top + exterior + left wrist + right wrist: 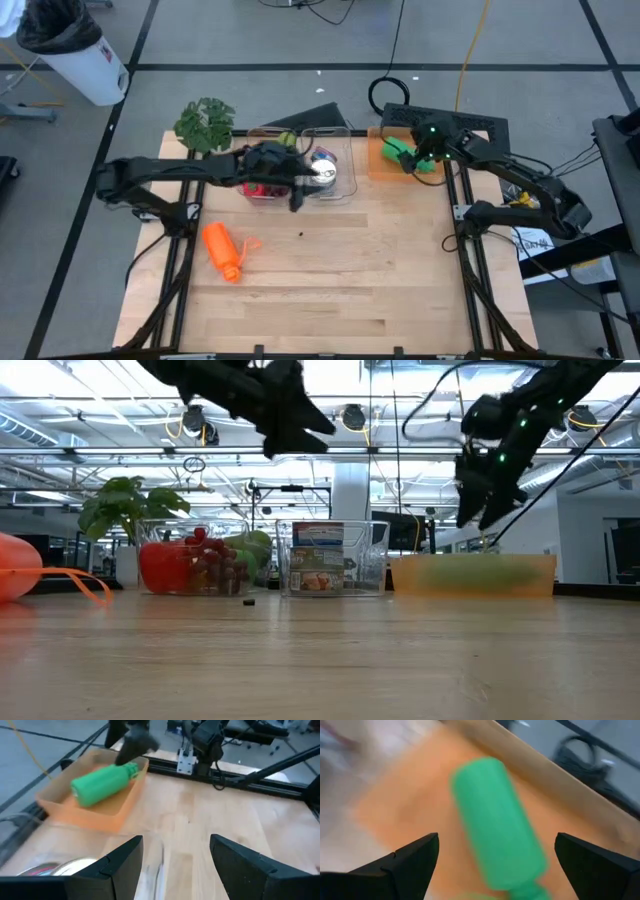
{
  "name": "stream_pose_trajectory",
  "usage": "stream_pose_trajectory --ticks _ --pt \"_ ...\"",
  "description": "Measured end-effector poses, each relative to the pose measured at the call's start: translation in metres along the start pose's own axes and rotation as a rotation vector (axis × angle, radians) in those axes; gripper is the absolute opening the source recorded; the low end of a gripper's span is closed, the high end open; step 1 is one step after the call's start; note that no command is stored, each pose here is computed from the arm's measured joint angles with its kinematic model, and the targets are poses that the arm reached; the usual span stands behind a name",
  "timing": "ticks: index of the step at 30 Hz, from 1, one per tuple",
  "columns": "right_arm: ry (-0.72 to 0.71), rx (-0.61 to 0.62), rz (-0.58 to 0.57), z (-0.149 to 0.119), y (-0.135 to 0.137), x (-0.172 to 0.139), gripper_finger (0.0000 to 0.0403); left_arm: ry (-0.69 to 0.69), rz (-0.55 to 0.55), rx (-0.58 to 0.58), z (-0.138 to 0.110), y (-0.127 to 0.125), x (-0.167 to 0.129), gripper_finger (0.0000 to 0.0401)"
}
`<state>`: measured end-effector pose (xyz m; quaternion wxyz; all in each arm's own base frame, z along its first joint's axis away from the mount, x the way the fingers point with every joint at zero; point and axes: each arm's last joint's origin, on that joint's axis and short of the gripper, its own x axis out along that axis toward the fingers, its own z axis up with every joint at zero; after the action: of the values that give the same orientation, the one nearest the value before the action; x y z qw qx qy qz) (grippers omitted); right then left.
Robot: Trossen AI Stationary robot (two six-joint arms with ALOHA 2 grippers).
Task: Pick & Place Food Item
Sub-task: Put the orange water bottle into the orange bin
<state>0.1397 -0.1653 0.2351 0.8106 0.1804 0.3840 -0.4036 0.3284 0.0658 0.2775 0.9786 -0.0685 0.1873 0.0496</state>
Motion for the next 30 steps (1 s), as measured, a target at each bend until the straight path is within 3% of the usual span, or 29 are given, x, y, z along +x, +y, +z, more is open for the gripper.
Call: stream_pose_trajectory --ticks 5,9,12,16,19,21,25,30 --pt "-0.156 0.025 0.255 0.007 0.012 -0.027 0.0375 0.210 0.005 -0.026 -0.003 -0.010 -0.050 0.0243" --pt "-0.295 0.004 0.438 0.012 0.028 -0.052 0.0375 0.561 0.052 -0.269 -0.028 -0.028 -0.098 0.0243" --pt "-0.356 -0.053 0.543 0.012 0.042 -0.066 0.0373 0.800 0.224 -0.456 -0.048 -0.045 -0.136 0.0243" --pt "-0.408 -0.123 0.660 0.010 0.066 -0.078 0.0369 0.983 0.476 -0.704 -0.070 -0.073 -0.175 0.0243" --pt "-0.428 -0.196 0.756 0.006 0.086 -0.086 0.0369 1.007 0.714 -0.844 -0.084 -0.090 -0.197 0.0243" --pt "-0.453 -0.248 0.812 0.004 0.098 -0.091 0.0369 0.960 0.818 -0.890 -0.095 -0.100 -0.201 0.0243" --pt "-0.503 -0.334 0.901 -0.001 0.115 -0.102 0.0369 0.892 0.949 -0.903 -0.122 -0.109 -0.195 0.0243" --pt "-0.562 -0.395 0.973 -0.005 0.126 -0.114 0.0368 0.873 1.025 -0.963 -0.151 -0.114 -0.180 0.0243"
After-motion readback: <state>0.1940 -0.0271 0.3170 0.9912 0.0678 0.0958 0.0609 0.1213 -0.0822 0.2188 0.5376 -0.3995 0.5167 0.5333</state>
